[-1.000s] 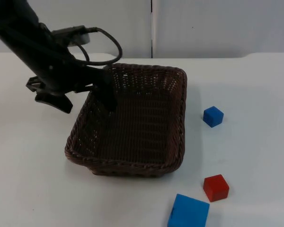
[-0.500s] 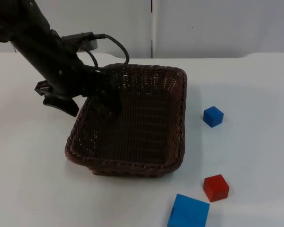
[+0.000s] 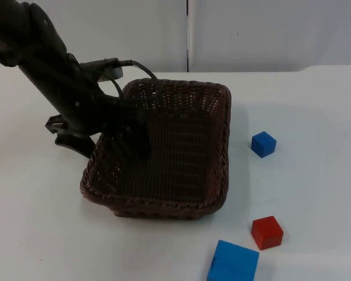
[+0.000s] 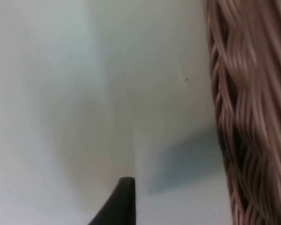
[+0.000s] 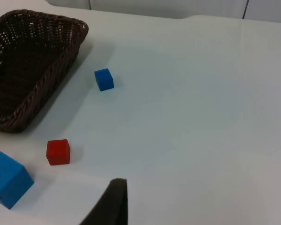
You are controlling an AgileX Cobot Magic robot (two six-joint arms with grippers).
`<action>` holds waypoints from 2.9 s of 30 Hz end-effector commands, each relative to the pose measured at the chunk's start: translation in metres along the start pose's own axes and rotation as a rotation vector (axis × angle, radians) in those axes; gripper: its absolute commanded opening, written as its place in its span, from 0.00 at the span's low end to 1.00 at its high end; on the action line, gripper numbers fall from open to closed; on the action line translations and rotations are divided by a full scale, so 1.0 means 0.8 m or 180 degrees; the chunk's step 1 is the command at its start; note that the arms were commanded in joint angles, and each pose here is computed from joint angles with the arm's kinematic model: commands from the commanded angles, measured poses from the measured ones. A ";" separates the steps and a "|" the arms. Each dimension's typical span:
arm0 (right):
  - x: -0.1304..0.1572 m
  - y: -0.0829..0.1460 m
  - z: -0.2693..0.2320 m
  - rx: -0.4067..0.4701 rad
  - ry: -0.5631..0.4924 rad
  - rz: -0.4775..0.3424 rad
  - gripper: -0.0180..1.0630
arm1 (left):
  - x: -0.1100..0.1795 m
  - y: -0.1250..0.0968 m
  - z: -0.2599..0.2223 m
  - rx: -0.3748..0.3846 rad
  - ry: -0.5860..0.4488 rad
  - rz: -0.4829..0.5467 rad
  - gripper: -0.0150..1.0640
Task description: Pick up the basket with the left hand and place the largest block into the basket with the right hand.
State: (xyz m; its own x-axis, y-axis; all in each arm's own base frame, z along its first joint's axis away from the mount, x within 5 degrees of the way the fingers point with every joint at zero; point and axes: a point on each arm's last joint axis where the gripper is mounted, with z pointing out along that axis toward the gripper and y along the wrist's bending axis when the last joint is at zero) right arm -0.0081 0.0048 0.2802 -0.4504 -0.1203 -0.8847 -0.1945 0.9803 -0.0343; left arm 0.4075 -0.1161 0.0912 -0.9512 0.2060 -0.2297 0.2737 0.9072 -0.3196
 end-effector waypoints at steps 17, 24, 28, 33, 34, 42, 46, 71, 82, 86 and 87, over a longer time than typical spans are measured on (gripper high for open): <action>0.000 0.000 0.000 0.0010 -0.0022 -0.0007 0.99 | 0.001 -0.006 -0.004 0.0047 0.0078 -0.0236 0.21; 0.000 0.000 0.000 0.0010 -0.0022 -0.0007 0.99 | -0.005 -0.014 -0.026 0.0067 -0.0041 -0.0202 0.01; 0.000 0.000 0.000 0.0010 -0.0022 -0.0007 0.99 | -0.011 -0.028 -0.059 0.0153 -0.0190 -0.0178 0.01; 0.000 0.000 0.000 0.0010 -0.0022 -0.0007 0.99 | -0.010 -0.041 -0.088 0.0219 -0.0232 -0.0113 0.01; 0.000 0.000 0.000 0.0010 -0.0022 -0.0007 0.99 | -0.010 -0.043 -0.095 0.0230 -0.0248 -0.0106 0.01; 0.000 0.000 0.000 0.0010 -0.0022 -0.0007 0.99 | -0.003 -0.054 -0.125 0.0281 -0.0297 -0.0136 0.01; 0.000 0.000 0.000 0.0010 -0.0022 -0.0007 0.99 | 0.009 -0.057 -0.133 0.0269 -0.0308 -0.0146 0.01; 0.000 0.000 0.000 0.0010 -0.0022 -0.0007 0.99 | 0.095 -0.059 -0.208 0.0178 -0.0493 -0.0214 0.01; 0.000 0.000 0.000 0.0010 -0.0022 -0.0007 0.99 | 0.165 -0.012 -0.227 0.0085 -0.0469 -0.0739 0.01; 0.000 0.000 0.000 0.0010 -0.0022 -0.0007 0.99 | 0.195 -0.001 -0.238 0.0037 -0.0528 -0.0890 0.01; 0.000 0.000 0.000 0.0010 -0.0022 -0.0007 0.99 | 0.202 0.001 -0.240 0.0022 -0.0551 -0.0938 0.01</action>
State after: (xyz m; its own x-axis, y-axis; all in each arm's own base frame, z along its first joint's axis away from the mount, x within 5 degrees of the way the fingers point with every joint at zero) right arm -0.0081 0.0049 0.2802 -0.4500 -0.1217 -0.8847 -0.1964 0.9799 -0.0349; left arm 0.2381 -0.0166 0.2262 -0.9604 -0.0914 -0.2633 0.0172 0.9234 -0.3835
